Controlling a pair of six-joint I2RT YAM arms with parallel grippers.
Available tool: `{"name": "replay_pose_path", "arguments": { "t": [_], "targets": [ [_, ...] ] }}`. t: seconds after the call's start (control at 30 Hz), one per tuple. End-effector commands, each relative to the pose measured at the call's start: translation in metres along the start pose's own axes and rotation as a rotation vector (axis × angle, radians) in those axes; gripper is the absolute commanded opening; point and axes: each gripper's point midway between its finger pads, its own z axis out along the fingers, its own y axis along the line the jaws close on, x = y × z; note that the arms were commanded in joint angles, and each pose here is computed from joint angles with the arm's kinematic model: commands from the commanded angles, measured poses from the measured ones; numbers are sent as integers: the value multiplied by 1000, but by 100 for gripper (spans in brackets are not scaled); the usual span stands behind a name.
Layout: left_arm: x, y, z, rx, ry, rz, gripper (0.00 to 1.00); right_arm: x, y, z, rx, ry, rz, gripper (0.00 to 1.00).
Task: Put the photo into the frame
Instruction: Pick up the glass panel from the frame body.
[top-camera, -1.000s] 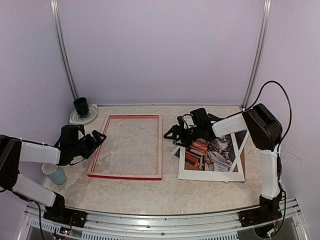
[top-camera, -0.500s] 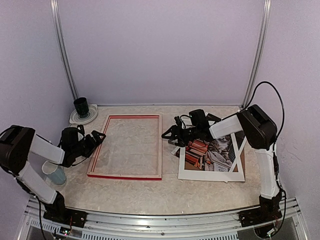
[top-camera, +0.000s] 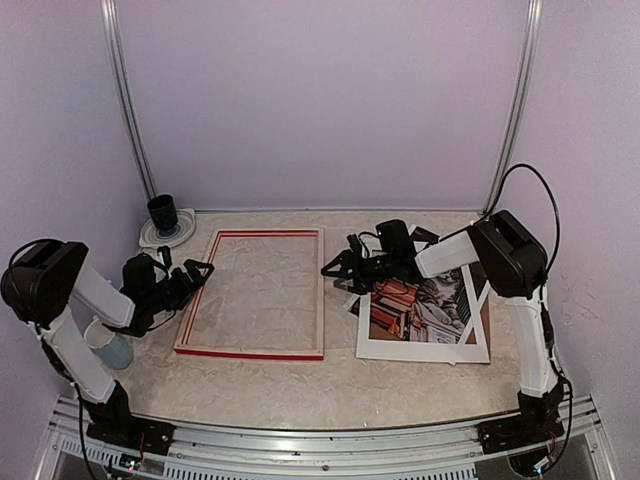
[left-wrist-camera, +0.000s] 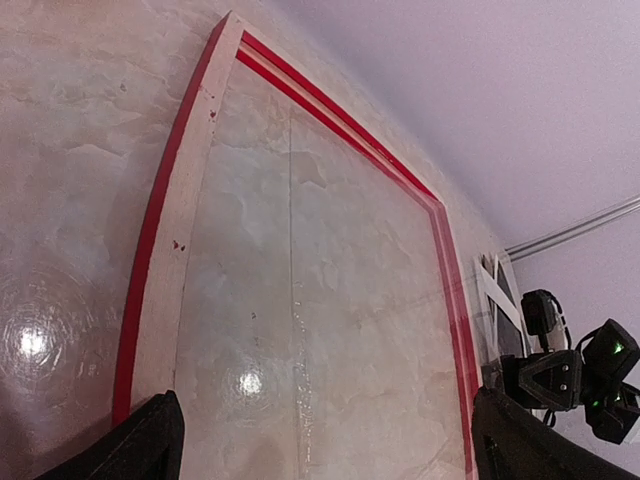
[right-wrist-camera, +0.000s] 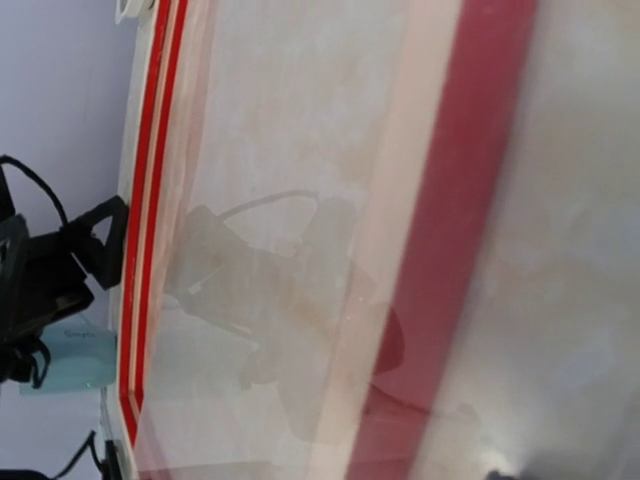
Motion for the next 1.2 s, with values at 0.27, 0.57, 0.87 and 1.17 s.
{"name": "replay_pose_path", "arguments": {
  "t": [0.27, 0.57, 0.87, 1.17],
  "targets": [
    [27, 12, -1, 17, 88, -76, 99, -1, -7, 11, -75, 23, 108, 62],
    [28, 13, 0, 19, 96, -81, 99, 1, -4, 12, -129, 40, 120, 42],
    [30, 13, 1, 23, 106, -87, 99, 6, -3, 3, -166, 43, 125, 16],
    [31, 12, 1, 34, 108, -97, 99, 4, 11, -6, -226, 33, 122, 0]
  ]
}}
